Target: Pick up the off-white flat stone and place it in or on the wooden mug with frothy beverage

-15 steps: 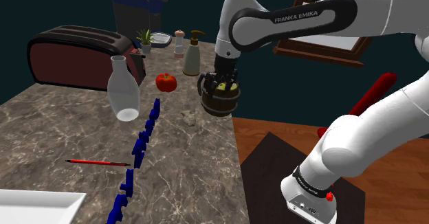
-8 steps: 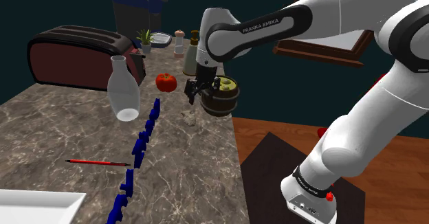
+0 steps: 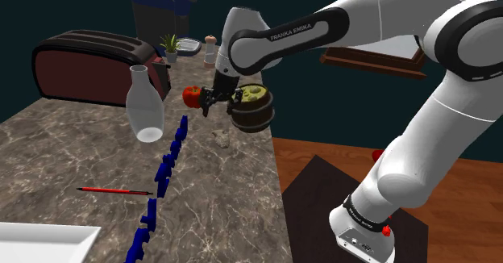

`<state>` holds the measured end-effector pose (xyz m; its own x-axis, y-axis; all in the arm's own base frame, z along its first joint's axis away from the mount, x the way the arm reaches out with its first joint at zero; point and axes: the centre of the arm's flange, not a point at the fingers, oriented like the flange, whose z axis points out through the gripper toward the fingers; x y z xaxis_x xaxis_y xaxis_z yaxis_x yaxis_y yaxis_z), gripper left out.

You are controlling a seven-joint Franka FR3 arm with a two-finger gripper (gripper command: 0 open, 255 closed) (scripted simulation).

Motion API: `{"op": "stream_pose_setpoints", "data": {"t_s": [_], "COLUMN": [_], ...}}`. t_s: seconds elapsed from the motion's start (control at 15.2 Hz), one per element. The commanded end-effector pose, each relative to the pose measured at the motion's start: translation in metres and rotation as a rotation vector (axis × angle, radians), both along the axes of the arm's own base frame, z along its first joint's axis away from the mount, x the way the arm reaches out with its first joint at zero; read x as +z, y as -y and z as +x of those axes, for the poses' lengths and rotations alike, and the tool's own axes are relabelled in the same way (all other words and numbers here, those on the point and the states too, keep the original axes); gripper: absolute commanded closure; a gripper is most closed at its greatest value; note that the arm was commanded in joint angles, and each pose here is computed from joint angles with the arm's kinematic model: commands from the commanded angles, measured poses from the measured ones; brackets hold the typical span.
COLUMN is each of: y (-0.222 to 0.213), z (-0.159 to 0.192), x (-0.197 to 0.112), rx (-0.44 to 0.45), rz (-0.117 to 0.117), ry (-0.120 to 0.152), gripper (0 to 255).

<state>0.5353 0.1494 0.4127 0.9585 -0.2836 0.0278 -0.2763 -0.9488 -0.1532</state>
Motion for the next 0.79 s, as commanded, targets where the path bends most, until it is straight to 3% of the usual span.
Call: {"op": "stream_pose_setpoints", "data": {"t_s": [0.0, 0.13, 0.66, 0.73], "y": [0.017, 0.016, 0.016, 0.016], "z": [0.008, 0.007, 0.007, 0.008], "x": [-0.08, -0.094, -0.094, -0.094], "rx": [-0.01, -0.01, -0.01, -0.01], "rz": [-0.021, -0.021, -0.021, -0.021], "ry": [-0.128, -0.128, -0.128, -0.128], "gripper": [0, 0, 0, 255]}}
